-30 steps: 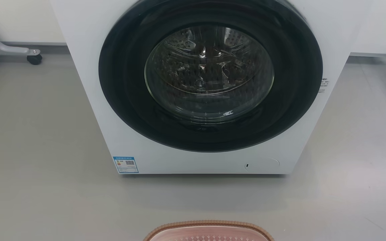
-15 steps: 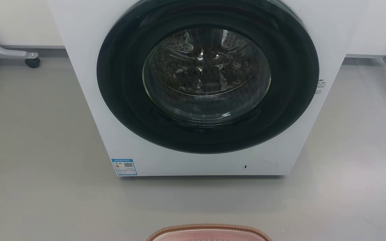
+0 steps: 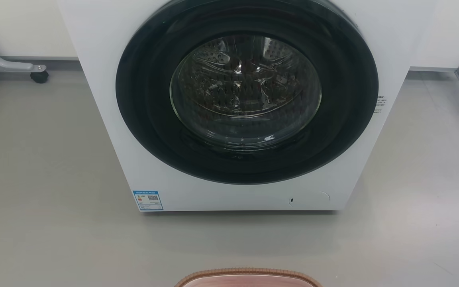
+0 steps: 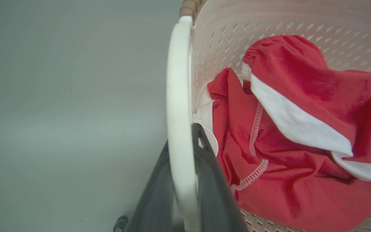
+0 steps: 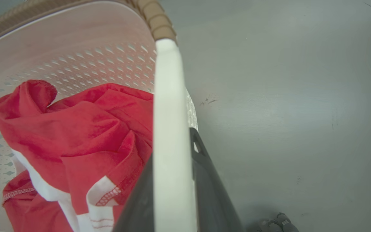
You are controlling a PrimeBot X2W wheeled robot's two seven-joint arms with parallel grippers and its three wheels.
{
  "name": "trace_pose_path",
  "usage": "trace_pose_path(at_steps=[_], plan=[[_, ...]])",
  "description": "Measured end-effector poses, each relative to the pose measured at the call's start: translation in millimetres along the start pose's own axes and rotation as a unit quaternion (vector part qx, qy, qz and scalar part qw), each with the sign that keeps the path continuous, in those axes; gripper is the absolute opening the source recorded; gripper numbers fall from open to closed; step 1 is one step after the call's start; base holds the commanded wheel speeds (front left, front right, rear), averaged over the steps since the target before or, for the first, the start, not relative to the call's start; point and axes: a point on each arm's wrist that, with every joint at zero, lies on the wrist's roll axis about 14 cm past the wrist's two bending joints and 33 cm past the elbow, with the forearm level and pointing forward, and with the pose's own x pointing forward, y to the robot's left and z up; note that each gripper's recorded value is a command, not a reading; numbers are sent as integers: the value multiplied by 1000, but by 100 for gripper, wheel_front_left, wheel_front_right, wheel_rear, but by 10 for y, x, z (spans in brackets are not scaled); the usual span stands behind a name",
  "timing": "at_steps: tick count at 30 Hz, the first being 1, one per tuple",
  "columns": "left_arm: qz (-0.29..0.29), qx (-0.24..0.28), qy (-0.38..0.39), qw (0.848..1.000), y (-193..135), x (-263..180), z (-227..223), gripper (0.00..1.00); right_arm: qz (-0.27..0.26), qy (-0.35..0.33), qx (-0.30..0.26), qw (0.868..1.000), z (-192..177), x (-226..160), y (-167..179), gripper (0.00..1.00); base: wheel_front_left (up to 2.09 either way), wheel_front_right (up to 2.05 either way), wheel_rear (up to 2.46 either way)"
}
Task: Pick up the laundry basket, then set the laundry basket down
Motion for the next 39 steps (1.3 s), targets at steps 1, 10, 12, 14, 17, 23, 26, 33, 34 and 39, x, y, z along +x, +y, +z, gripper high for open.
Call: trace_pose_path(at_steps=[1,10,12,14,17,23,26,33,34,39], plan=[[0,-1,0,1000,0,0,-2,0,0,1,0,1000,-4,0,1,0,0,0,0],[0,-1,3,1000,2,2,-17,0,1,4,3,1000,-33,5,7,0,0,0,0],[0,0,4,1000,1,4,-22,0,1,5,4,1000,-37,7,8,0,0,0,0],[0,0,5,1000,1,7,-27,0,1,6,4,1000,-38,11,10,0,0,0,0],[0,0,7,1000,2,11,-35,0,2,6,3,1000,-36,17,12,0,0,0,0],[1,-1,9,1000,9,18,-45,0,2,5,3,1000,-13,31,16,0,0,0,0],[1,-2,13,1000,13,26,-62,0,3,9,2,1000,-34,40,15,0,0,0,0],[7,-8,18,1000,40,77,-49,0,4,11,5,1000,-2,97,14,0,0,0,0],[7,-10,16,1000,42,93,-13,0,4,7,7,1000,31,110,16,0,0,0,0],[6,-10,-8,1000,43,209,290,0,6,-17,9,1000,308,213,25,0,0,0,0]])
